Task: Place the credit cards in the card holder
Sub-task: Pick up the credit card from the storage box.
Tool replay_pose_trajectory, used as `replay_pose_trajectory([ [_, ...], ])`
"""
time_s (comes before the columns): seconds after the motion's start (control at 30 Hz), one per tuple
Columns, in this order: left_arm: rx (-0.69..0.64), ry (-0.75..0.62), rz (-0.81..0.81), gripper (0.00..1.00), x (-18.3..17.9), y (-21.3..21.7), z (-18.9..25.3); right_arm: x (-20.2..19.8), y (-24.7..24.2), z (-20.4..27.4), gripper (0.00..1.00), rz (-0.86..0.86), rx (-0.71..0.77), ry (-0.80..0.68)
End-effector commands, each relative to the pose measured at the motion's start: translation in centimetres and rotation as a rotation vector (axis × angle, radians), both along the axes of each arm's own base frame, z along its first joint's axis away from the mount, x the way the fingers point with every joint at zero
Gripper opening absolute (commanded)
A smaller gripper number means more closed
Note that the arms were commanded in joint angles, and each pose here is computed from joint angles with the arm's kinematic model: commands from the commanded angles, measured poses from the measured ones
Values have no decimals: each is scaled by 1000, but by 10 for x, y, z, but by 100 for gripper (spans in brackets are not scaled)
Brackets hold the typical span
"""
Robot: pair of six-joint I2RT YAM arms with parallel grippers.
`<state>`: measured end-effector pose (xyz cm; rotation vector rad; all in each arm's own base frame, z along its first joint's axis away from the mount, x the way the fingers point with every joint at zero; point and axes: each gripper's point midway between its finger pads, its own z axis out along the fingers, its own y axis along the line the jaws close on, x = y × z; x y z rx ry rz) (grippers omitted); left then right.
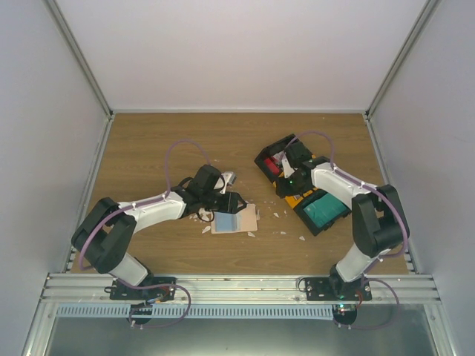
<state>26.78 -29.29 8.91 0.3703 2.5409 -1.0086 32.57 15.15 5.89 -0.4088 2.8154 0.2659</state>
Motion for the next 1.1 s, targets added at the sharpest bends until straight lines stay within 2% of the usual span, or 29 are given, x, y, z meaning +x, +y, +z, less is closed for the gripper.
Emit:
replay_pose_trajectory([
  [0.0,-33,-47,-18,58,8,-10,12,-9,1,5,49,-5,34,19],
  [0.13,-31,-45,-17,58,8,-10,11,-9,-3,1,41,-11,22,29],
  [0.33,-32,-44,-17,58,7,-10,11,-3,-8,5,23,-35,11,7],
  [0.43,-36,-45,-21,58,8,-11,12,3,-13,8,9,-52,-11,-16],
  [0.57,-40,-51,-24,58,8,-12,14,12,-21,14,1,-86,-36,-47],
  [0.87,-103,-53,-49,59,13,-26,27,33,-36,37,1,-164,-76,-165],
  [1.07,-228,-67,-84,64,27,-54,58,43,-45,71,1,-222,30,-272],
])
